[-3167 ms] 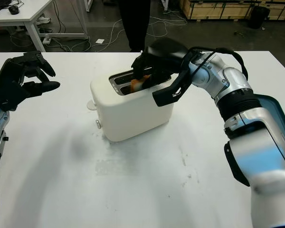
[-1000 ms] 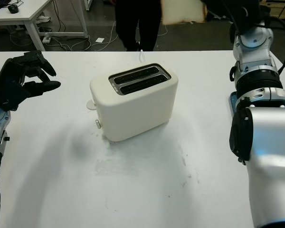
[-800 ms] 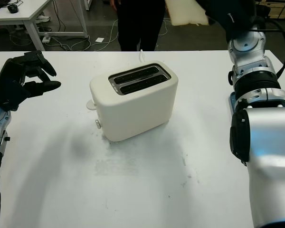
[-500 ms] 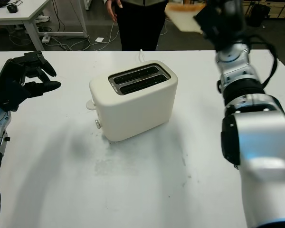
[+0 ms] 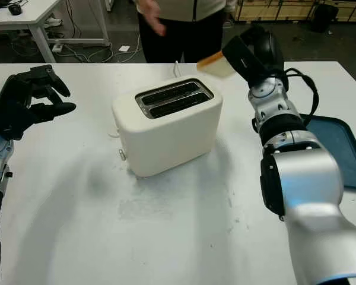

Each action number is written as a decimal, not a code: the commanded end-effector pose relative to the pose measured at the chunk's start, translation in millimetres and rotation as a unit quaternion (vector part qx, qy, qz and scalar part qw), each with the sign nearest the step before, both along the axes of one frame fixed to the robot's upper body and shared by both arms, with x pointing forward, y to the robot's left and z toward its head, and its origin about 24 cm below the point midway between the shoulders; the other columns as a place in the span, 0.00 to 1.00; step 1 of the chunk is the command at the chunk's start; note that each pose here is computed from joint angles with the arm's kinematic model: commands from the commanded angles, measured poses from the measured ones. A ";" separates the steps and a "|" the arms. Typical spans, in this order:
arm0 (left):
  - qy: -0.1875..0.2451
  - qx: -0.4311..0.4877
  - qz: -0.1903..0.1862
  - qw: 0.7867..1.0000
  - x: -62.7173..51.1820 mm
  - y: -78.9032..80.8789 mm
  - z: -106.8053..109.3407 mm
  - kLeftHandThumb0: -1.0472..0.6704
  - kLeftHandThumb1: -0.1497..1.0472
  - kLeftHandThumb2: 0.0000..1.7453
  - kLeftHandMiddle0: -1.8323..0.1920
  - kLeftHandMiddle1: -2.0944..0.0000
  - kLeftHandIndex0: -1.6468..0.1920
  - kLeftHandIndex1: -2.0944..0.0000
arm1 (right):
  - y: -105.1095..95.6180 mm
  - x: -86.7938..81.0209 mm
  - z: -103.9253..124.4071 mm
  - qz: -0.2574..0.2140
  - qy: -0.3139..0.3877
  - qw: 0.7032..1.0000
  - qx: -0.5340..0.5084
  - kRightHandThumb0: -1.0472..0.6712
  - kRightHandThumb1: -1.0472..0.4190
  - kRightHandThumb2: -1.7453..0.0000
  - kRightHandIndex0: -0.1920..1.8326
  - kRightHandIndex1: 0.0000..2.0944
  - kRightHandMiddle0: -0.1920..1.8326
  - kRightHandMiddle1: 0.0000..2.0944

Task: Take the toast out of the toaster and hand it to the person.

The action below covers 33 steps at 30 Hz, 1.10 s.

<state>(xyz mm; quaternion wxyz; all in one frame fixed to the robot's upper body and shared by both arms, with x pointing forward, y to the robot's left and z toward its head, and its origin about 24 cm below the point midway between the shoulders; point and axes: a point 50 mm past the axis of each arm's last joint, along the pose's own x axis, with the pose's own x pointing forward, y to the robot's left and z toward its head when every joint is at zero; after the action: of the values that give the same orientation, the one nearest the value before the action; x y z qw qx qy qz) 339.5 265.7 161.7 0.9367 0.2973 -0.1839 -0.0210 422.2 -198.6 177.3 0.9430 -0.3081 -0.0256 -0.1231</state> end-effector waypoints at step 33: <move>-0.004 -0.008 -0.001 1.000 0.1 -0.8 -0.3 0.00 0.81 0.00 0.55 0.27 0.55 0.27 | -7.6 -2.8 -8.9 -0.040 -0.004 0.996 0.084 0.51 0.09 0.92 0.41 0.82 0.47 0.64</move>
<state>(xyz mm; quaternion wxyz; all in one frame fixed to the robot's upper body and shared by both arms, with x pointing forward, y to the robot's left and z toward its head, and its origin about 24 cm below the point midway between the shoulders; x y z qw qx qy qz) 339.7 266.3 159.6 0.9378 0.2959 -0.1803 -0.0207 419.0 -208.5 168.3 0.9592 -0.2263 -0.0042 -0.1692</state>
